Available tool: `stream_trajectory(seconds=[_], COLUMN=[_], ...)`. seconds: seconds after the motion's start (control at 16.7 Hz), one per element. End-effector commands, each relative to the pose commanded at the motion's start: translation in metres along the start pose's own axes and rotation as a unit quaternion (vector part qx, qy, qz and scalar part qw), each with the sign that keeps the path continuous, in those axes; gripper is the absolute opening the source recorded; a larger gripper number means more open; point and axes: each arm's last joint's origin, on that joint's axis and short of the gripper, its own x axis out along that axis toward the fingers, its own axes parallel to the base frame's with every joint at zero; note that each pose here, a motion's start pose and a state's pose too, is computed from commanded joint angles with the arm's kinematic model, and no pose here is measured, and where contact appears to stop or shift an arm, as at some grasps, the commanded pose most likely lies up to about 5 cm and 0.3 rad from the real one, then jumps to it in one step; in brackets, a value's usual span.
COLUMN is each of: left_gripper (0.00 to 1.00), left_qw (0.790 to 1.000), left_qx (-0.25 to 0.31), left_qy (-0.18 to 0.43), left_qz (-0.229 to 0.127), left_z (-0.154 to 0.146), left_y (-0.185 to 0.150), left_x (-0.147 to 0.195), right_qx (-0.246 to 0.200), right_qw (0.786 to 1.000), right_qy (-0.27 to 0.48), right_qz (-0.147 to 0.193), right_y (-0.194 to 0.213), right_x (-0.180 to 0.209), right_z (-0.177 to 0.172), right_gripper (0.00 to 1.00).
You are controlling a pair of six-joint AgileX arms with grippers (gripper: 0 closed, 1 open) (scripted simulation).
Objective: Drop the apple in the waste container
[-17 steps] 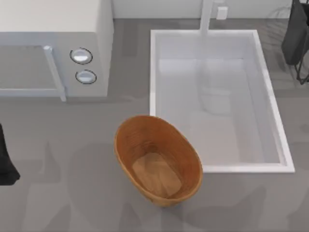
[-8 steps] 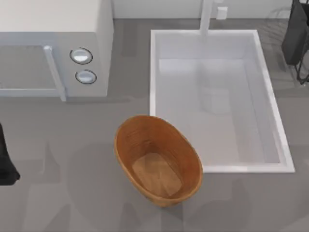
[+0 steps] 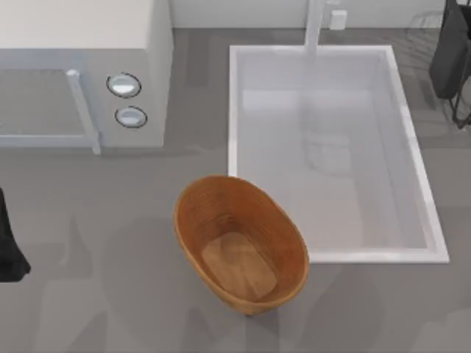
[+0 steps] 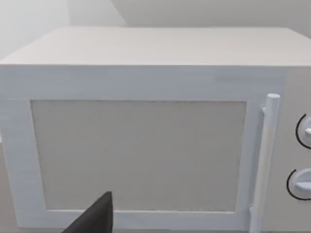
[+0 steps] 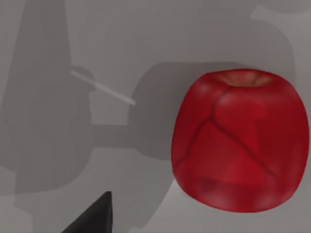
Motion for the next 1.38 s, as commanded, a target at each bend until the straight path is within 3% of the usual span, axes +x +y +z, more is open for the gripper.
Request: stream_trajectory(seconds=[0.24,0.72,0.96,1.38], left_gripper=[1.00,1.00,1.00,1.00], left_qw=[1.000,1.000,1.000,1.000], left_qx=[0.000,0.000,0.000,0.000], left_qy=[0.000,0.000,0.000,0.000], left_qz=[0.000,0.000,0.000,0.000], left_z=[0.000,0.000,0.000,0.000], left_y=[0.000,0.000,0.000,0.000], left_x=[0.000,0.000,0.000,0.000], right_qx=[-0.001,0.000,0.000,0.000], right_qw=[1.000,1.000,1.000,1.000], right_qy=[0.001,-0.001,0.000,0.000], right_qz=[0.000,0.000,0.000,0.000], right_y=[0.001,0.000,0.000,0.000], right_x=[0.005,0.069,0.070,0.070], right_z=[0.000,0.000,0.000,0.000], right_gripper=[1.00,1.00,1.00,0.47])
